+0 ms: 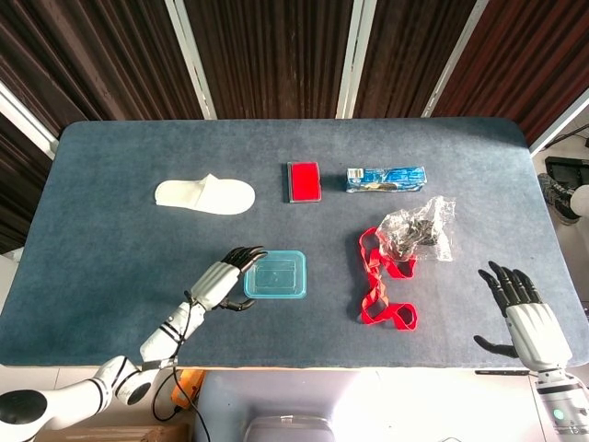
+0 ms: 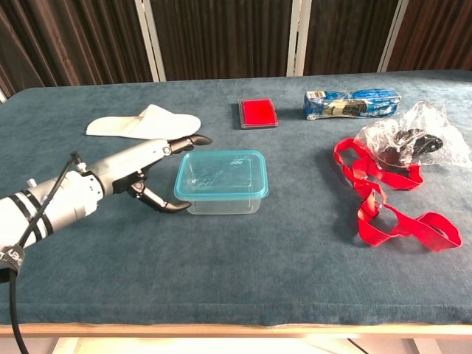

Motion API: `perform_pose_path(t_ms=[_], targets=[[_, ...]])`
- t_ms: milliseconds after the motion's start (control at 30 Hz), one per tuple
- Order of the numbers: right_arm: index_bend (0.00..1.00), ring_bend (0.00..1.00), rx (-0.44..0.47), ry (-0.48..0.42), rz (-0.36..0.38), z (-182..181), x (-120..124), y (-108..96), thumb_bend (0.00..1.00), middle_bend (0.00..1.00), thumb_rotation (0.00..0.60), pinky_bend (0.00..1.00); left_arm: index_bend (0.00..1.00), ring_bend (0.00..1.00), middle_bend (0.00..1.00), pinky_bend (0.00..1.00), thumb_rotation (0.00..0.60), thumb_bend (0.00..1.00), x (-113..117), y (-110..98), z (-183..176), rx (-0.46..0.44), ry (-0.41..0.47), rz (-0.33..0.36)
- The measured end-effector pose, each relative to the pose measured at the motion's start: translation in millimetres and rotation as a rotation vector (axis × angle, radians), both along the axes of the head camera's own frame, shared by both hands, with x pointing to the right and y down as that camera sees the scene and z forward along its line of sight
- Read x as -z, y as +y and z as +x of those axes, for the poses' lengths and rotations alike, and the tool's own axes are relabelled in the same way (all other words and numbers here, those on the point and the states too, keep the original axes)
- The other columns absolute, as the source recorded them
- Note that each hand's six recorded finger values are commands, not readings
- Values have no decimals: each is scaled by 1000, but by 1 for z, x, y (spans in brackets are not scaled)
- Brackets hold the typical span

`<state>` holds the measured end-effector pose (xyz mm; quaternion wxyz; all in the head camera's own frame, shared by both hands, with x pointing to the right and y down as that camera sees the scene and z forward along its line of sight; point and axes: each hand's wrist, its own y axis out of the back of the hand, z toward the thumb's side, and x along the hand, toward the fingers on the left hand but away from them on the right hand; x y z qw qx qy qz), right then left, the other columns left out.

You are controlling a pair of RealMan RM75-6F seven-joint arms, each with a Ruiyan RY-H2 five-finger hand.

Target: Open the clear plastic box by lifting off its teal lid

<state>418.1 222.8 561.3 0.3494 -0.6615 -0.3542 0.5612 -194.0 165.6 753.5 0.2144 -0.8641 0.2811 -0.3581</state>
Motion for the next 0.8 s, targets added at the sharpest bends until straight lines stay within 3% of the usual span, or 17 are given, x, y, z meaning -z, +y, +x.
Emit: perform_pose_path(t_ms=[800], targets=[[0,0,-5,-6,-7,2,2,0,173,0,600,0,0,0,11,14,600,262,-16,-7,14,3,-23,-11]])
